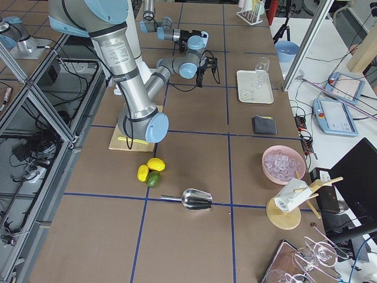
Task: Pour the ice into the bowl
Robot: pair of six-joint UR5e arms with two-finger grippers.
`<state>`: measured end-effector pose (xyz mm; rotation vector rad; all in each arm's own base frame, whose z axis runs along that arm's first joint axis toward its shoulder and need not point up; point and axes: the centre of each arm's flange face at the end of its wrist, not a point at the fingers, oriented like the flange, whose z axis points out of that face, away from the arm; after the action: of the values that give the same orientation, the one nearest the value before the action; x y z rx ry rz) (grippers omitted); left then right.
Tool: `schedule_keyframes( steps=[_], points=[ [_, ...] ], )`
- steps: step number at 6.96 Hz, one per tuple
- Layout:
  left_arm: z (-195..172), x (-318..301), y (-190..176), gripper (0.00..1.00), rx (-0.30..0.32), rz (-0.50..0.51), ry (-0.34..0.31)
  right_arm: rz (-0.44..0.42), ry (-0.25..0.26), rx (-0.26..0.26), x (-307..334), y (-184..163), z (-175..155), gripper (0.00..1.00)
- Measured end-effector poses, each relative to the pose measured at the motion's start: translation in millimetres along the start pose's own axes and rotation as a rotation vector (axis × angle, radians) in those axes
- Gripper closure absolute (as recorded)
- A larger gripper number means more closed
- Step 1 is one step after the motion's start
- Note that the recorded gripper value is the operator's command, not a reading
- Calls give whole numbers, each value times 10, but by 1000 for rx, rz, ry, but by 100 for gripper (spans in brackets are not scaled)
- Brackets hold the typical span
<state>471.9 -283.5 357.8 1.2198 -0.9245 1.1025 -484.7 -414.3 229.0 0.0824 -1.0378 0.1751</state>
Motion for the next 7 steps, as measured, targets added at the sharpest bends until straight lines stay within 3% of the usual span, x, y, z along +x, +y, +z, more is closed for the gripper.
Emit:
schedule_keyframes(
  steps=[3,5,7],
  points=[
    [-63,-354,102,100,32,-87,19,0,-2,-3,-16,17,9,0],
    [-104,-485,127,100,115,-138,124,-3,-4,-4,-38,38,13,0],
    [-121,-682,225,100,154,-230,170,-6,-9,-6,-67,53,9,0]
  ],
)
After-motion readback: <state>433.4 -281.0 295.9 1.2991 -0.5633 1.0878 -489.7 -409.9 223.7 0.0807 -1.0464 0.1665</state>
